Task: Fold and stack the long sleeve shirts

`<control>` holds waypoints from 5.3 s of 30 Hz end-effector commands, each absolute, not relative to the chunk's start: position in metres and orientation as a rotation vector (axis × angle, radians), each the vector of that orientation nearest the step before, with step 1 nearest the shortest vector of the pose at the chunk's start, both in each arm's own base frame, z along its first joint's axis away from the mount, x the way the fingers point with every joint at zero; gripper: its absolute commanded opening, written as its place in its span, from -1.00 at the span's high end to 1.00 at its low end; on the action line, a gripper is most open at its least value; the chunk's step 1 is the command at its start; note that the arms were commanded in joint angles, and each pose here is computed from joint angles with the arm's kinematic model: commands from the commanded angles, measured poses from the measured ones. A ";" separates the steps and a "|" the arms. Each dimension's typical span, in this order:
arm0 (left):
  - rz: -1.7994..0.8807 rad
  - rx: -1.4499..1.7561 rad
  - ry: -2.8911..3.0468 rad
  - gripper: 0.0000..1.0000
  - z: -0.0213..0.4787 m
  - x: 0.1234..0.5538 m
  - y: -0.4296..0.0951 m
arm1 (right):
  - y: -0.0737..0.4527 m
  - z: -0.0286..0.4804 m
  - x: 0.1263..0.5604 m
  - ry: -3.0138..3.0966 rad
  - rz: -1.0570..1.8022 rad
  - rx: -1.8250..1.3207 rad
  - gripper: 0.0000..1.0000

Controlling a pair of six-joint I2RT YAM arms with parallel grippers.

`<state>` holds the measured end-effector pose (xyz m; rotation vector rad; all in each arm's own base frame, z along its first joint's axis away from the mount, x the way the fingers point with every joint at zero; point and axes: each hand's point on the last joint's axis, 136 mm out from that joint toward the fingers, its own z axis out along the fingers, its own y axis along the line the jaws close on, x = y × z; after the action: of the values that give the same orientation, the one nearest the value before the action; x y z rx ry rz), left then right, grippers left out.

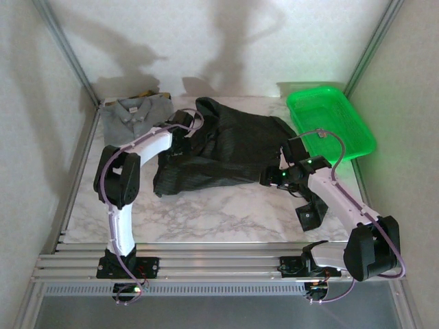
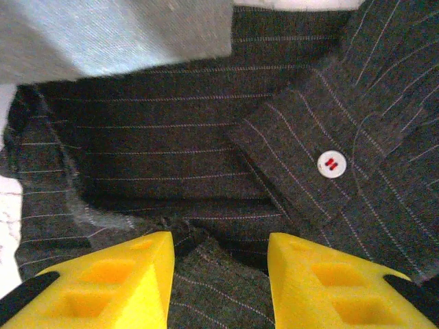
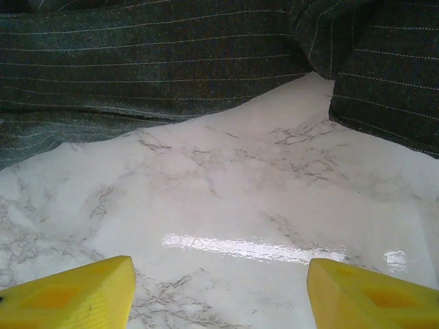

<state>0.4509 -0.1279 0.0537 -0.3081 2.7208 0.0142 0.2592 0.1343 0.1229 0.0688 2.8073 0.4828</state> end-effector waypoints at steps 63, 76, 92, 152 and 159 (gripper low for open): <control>-0.561 -0.008 2.666 1.00 0.110 0.121 -0.222 | 0.090 0.123 0.300 2.813 0.302 0.325 -0.36; -0.582 0.140 2.848 0.86 0.078 0.060 -0.221 | 0.069 0.122 0.315 2.843 0.156 0.388 -0.36; -0.601 -0.691 2.608 -0.89 0.127 0.206 -0.160 | 0.111 0.095 0.372 2.963 -0.167 -0.118 -0.26; -0.190 -1.030 2.624 -0.99 -0.005 0.316 -0.041 | 0.039 0.044 0.445 2.925 -0.262 0.566 -0.02; -0.230 -1.009 2.612 -0.99 0.001 0.328 -0.042 | 0.069 0.020 0.450 2.951 -0.206 0.525 0.05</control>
<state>0.3516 -0.0576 0.0293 -0.9680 2.5211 -0.3681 0.4514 0.0571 0.0369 0.5192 2.9167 -0.2227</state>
